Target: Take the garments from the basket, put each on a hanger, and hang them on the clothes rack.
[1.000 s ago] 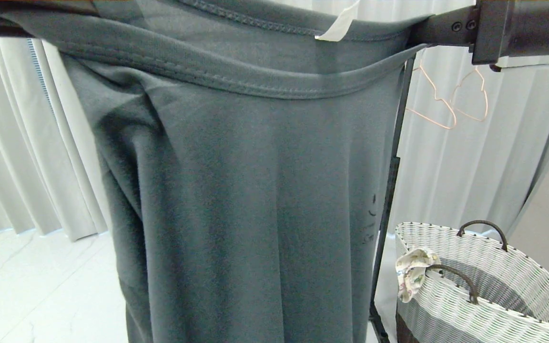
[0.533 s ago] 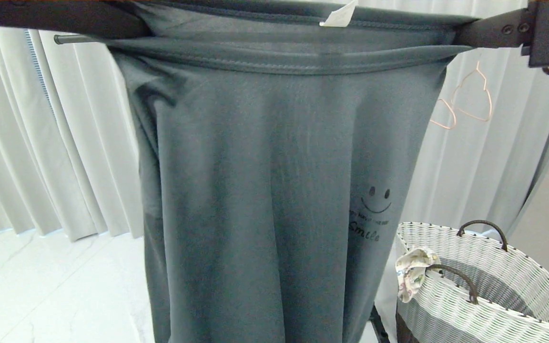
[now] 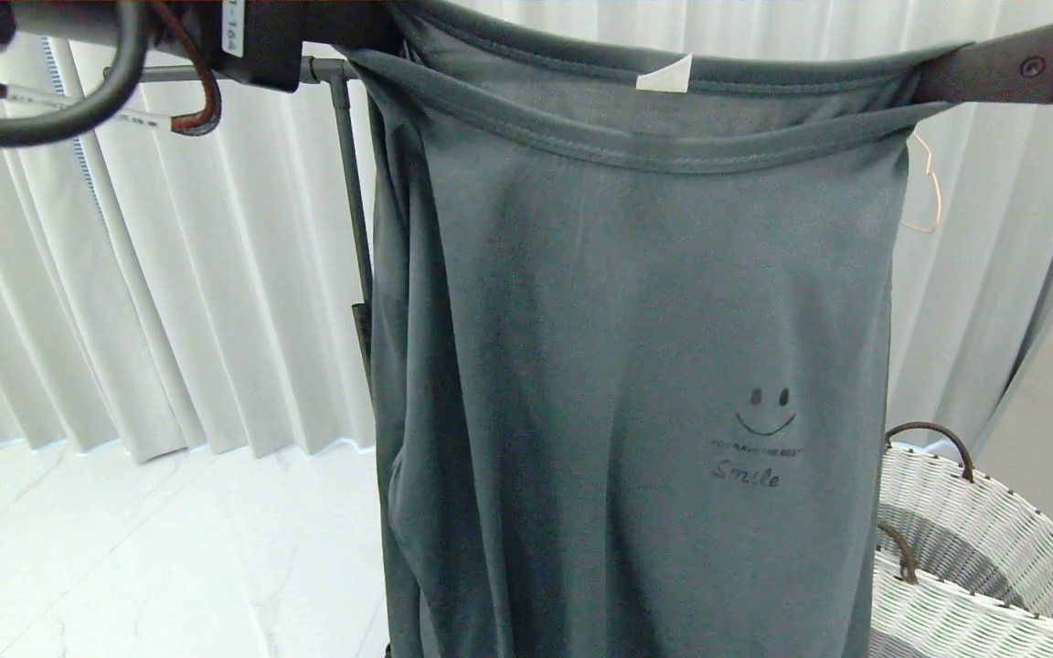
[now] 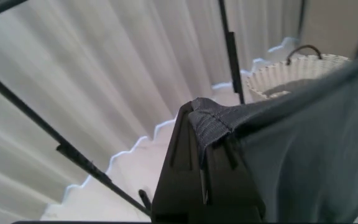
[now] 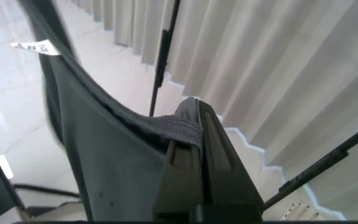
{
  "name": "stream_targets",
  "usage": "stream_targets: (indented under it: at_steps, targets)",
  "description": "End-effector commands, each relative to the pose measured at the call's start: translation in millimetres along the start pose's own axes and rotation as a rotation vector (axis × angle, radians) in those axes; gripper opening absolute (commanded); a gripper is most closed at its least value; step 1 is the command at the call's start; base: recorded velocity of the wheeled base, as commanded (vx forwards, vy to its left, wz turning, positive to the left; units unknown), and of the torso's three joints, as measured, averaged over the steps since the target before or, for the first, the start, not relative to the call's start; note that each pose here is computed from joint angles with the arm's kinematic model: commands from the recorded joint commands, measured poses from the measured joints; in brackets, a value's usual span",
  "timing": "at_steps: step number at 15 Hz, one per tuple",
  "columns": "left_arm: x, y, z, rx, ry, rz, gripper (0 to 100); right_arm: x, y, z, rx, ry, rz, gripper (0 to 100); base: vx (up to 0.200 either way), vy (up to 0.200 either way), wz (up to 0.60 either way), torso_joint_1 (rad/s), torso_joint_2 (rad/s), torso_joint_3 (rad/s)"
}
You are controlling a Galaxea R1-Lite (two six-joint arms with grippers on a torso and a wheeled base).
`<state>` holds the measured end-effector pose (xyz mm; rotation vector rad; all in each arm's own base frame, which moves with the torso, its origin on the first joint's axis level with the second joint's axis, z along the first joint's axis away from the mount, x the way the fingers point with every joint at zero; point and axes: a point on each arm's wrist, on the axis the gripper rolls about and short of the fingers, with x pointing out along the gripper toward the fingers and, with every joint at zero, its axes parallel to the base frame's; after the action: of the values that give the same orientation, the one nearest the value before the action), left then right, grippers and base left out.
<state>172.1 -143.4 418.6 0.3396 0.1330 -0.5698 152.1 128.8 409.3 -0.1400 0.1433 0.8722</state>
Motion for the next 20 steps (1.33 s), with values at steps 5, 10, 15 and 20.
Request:
stream_targets:
  at_steps: [5, 10, 15, 20]
  targets:
    - [34.6, -0.7, -3.4, -0.003, 0.037, 0.135, 0, -26.7, 19.9, -37.8, 0.0, 0.089, 0.076, 100, 0.0, 0.0, 0.0, 0.0, 0.0, 0.0]
    - [49.9, 6.2, -10.3, -0.004, 0.088, 0.229, 0, -55.6, 21.0, -55.5, 0.016, 0.045, 0.044, 100, 0.0, 0.0, 0.0, 0.0, 0.0, 0.0]
    - [39.4, 38.0, -24.9, -0.02, 0.158, 0.398, 0, -61.5, -55.3, -77.4, 0.022, 0.23, -0.479, 100, 0.0, 0.0, 0.0, 0.0, 0.0, 0.0]
    - [15.7, 46.4, -76.4, -0.035, 0.265, 0.467, 0, -56.9, -95.9, -98.0, -0.005, 0.321, -0.744, 100, 0.0, 0.0, 0.0, 0.0, 0.0, 0.0]
